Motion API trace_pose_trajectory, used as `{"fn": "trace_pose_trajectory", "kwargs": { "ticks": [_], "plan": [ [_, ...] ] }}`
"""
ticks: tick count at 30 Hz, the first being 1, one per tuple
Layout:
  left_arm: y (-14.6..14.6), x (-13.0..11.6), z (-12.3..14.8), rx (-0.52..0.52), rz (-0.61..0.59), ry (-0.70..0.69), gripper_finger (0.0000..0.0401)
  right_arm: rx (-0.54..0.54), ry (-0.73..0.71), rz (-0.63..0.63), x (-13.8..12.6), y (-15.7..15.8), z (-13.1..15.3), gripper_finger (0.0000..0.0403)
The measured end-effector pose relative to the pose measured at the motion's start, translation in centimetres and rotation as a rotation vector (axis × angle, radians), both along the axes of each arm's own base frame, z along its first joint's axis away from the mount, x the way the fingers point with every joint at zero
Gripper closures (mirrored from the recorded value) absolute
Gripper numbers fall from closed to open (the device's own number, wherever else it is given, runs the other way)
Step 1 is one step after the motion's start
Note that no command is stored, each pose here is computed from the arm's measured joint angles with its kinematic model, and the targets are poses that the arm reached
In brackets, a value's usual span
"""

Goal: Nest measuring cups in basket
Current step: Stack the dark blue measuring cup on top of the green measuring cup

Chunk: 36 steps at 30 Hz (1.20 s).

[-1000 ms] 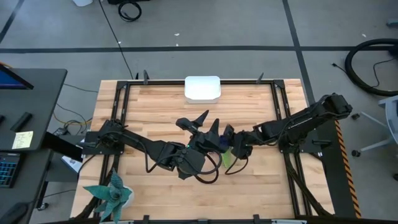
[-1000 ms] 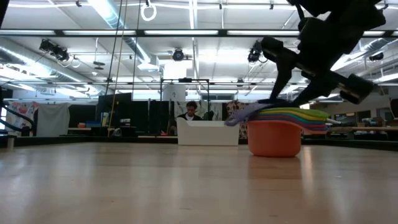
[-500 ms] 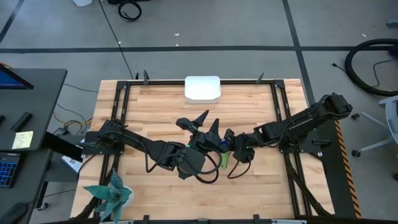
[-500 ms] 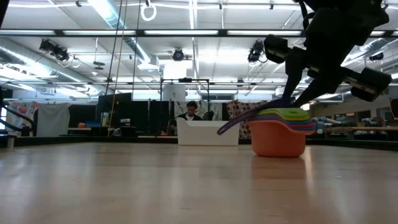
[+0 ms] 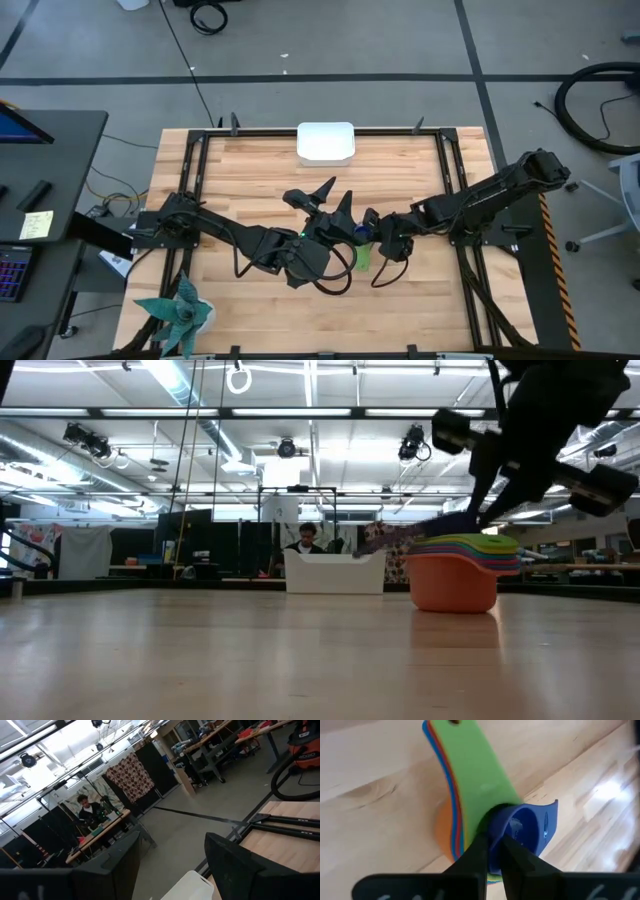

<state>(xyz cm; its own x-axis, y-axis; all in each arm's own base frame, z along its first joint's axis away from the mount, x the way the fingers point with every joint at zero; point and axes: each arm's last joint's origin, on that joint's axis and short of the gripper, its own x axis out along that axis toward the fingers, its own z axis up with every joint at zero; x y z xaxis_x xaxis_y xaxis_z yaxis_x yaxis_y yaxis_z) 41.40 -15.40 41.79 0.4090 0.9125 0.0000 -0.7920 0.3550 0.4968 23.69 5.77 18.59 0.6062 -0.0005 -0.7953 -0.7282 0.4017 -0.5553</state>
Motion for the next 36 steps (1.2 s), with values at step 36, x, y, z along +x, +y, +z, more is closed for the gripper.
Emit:
{"fn": "trace_pose_trajectory", "kwargs": {
  "ticks": [36],
  "plan": [
    [0.0, 0.0, 0.0, -0.012, 0.0, -0.028, 0.0179, 0.096, -0.009, 0.212, -0.6, -1.4, 1.5, 0.0371]
  ]
}}
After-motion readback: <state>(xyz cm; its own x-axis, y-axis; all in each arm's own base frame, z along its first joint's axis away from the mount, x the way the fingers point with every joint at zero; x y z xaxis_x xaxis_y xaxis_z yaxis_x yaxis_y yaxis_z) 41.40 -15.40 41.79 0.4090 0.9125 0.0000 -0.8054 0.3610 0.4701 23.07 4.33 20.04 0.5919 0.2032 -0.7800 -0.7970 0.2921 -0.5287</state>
